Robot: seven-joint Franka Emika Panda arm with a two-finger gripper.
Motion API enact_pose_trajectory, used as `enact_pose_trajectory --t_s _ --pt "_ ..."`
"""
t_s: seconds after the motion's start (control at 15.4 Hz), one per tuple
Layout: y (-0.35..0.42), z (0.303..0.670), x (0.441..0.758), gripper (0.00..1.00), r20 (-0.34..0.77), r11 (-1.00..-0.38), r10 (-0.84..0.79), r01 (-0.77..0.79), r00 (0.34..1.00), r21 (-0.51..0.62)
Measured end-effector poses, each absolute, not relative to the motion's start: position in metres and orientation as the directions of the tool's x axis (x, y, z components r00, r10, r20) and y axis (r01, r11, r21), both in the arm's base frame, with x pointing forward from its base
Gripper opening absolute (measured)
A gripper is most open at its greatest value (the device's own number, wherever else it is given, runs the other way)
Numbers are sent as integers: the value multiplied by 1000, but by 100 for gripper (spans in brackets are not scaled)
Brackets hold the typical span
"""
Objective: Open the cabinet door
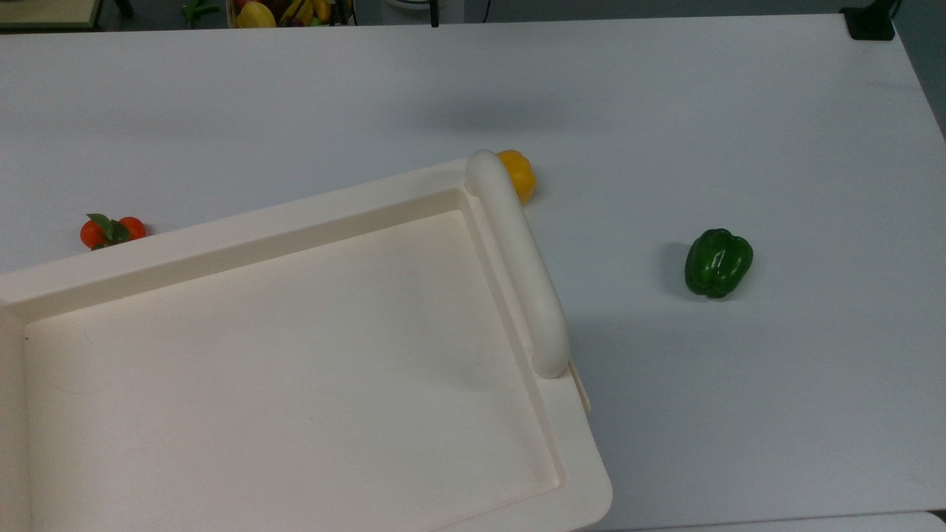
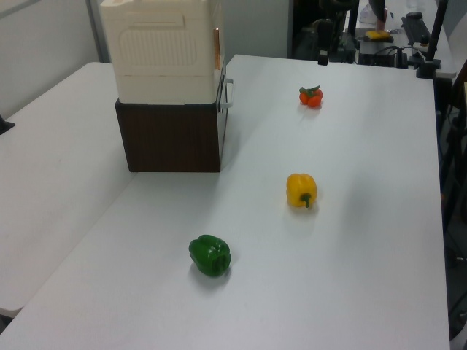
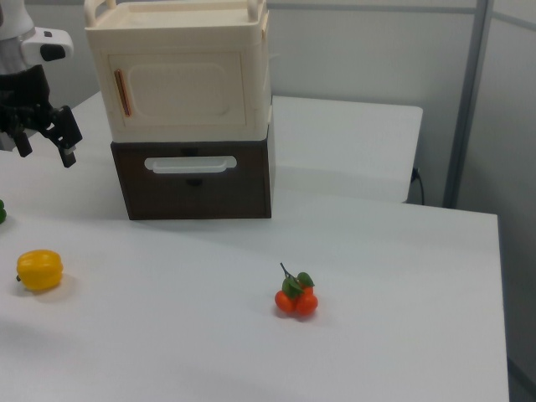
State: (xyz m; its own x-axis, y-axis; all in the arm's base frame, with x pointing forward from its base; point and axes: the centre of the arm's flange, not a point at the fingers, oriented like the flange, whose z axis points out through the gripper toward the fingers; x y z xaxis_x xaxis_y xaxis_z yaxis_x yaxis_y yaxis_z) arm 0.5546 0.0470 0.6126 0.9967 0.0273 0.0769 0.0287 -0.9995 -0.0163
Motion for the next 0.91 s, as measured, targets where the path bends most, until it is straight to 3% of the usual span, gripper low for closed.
enact_pose_trajectory --t_s 0.91 --pt "49 614 555 100 86 -999 51 53 995 -15"
